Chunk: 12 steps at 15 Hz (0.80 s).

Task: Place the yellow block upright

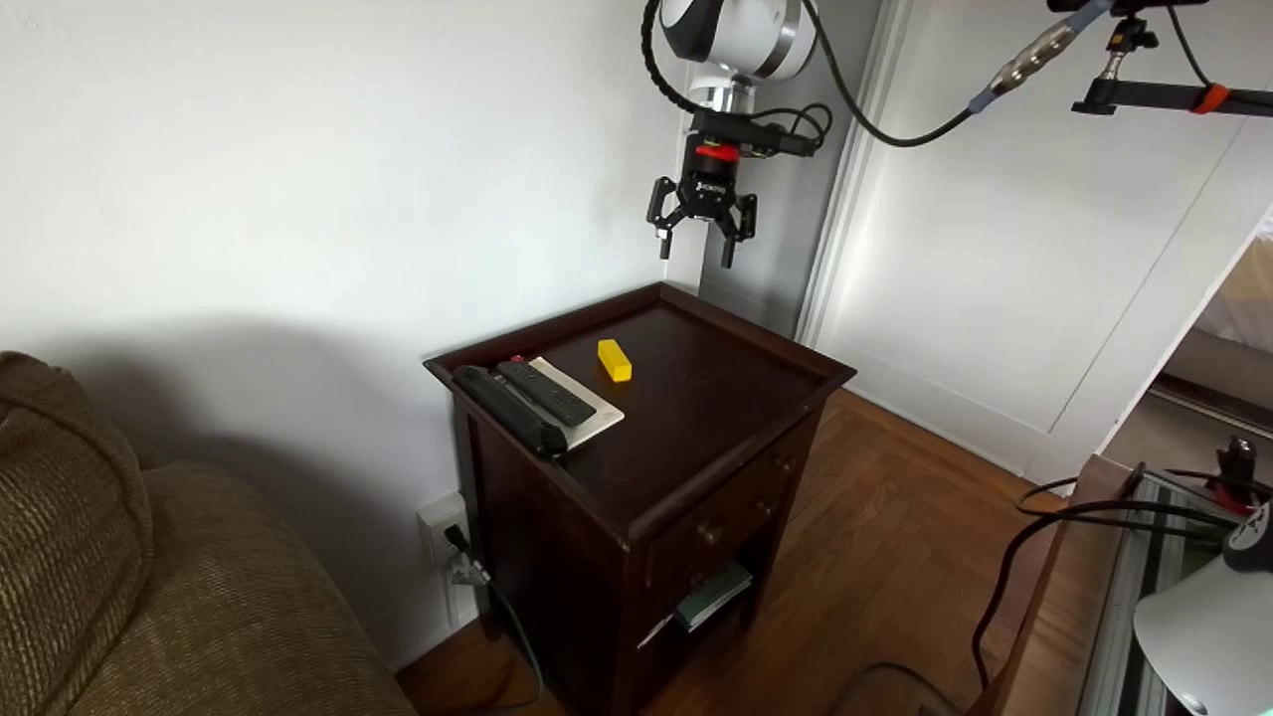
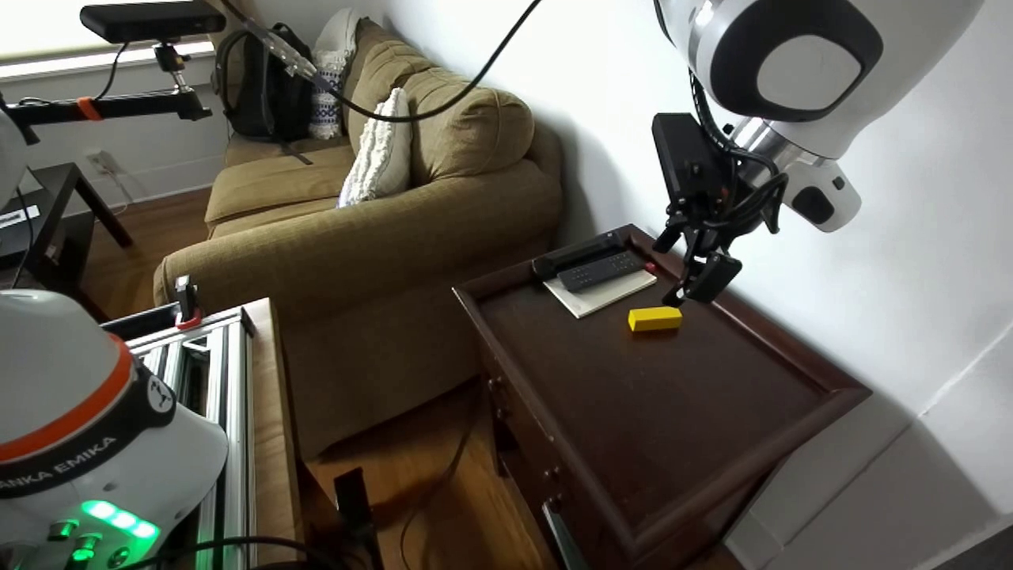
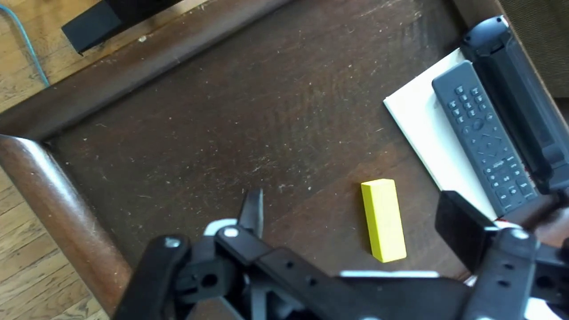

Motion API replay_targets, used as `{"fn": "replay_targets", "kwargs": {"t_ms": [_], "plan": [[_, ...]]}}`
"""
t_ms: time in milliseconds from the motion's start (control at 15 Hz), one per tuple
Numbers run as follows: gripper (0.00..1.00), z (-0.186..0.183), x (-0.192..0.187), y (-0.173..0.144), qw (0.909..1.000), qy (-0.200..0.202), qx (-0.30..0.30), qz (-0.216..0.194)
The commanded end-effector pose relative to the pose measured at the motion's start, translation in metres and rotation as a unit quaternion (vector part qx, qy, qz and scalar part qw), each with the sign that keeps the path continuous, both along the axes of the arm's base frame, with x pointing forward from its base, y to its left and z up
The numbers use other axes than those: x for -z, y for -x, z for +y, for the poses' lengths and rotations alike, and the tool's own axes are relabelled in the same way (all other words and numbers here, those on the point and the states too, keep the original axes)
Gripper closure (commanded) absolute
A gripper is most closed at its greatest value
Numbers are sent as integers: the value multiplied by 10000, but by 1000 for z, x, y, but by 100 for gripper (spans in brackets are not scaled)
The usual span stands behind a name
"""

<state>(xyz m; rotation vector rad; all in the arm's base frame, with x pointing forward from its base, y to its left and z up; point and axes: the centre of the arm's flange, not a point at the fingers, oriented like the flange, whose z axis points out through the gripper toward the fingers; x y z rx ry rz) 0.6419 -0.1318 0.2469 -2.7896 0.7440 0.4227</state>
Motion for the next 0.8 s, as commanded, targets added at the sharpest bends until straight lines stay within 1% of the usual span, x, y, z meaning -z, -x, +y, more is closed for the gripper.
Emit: {"fn": "replay_targets", "kwargs": {"t_ms": [0,200,333,533,733], "plan": [[0,0,32,-54,9992,-206,-32,336],[0,14,53,-70,9982,-217,-178,523],[0,18,65,-76,9979,-218,-242,555],[0,24,81,-80,9985,-167,-302,436],[0,25,95,-80,9988,-232,-286,333]]}}
